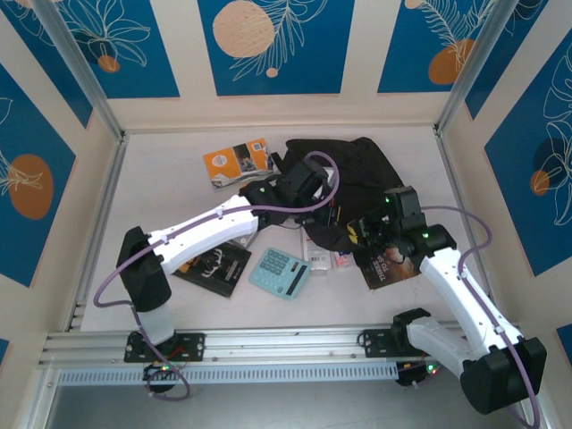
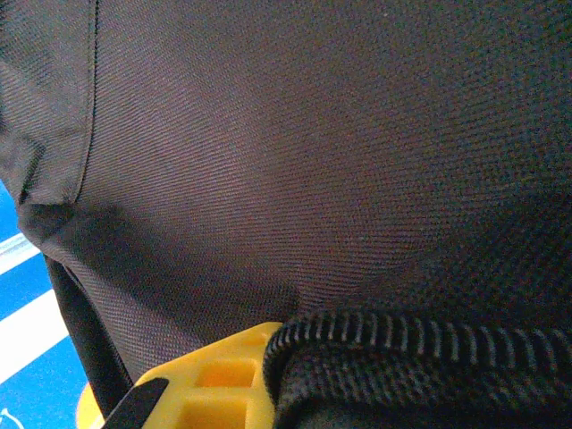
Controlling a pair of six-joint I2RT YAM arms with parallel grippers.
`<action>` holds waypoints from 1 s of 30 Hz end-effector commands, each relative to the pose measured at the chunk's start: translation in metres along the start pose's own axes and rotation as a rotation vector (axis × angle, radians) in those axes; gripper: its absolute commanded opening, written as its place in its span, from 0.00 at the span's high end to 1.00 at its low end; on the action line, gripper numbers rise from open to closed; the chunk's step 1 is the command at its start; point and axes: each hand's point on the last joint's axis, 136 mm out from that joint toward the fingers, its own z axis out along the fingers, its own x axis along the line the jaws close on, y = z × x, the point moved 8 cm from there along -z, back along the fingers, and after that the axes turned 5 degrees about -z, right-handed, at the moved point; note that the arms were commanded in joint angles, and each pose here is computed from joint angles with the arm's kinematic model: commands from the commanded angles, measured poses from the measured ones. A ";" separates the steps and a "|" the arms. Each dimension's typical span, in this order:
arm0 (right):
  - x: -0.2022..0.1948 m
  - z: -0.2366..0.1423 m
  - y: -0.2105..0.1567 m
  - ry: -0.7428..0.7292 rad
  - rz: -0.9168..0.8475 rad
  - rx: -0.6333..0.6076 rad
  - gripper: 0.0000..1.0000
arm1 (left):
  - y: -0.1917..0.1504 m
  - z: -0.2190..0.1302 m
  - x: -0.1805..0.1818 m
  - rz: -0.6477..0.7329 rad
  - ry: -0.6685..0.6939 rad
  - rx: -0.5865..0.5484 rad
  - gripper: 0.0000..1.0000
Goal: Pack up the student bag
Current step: Unzip the student bag at the top-center of the table.
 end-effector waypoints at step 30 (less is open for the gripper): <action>0.018 0.007 0.003 0.134 -0.429 0.012 0.44 | 0.129 -0.017 0.111 -0.001 0.252 -0.194 1.00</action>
